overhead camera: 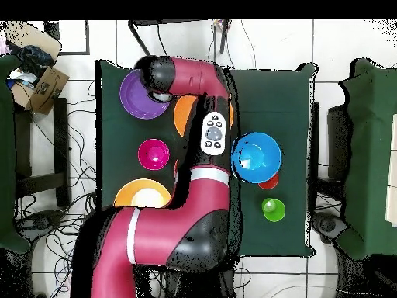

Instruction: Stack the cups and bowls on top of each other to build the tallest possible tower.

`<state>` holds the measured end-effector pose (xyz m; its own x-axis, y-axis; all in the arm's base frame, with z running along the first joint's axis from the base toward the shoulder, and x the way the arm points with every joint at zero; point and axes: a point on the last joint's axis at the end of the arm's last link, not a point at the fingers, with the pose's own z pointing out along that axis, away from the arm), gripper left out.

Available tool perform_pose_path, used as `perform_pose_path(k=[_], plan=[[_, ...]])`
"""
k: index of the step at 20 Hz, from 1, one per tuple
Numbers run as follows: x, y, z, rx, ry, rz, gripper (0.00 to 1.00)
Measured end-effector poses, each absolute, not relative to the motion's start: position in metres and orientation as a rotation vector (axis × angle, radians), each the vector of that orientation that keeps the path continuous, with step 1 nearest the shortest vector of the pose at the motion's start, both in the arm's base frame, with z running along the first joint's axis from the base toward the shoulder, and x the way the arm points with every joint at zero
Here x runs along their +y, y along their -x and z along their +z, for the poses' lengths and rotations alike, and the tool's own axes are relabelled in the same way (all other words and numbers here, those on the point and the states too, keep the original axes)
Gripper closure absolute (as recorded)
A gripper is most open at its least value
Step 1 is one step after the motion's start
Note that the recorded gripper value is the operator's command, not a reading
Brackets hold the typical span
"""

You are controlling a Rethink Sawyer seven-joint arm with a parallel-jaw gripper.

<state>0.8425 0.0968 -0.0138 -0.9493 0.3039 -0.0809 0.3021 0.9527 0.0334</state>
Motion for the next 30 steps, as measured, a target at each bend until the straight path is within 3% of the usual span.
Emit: perform_pose_path(k=[30], plan=[[0.087, -0.833, -0.042, 3.072, -0.341, 0.249, 0.0]])
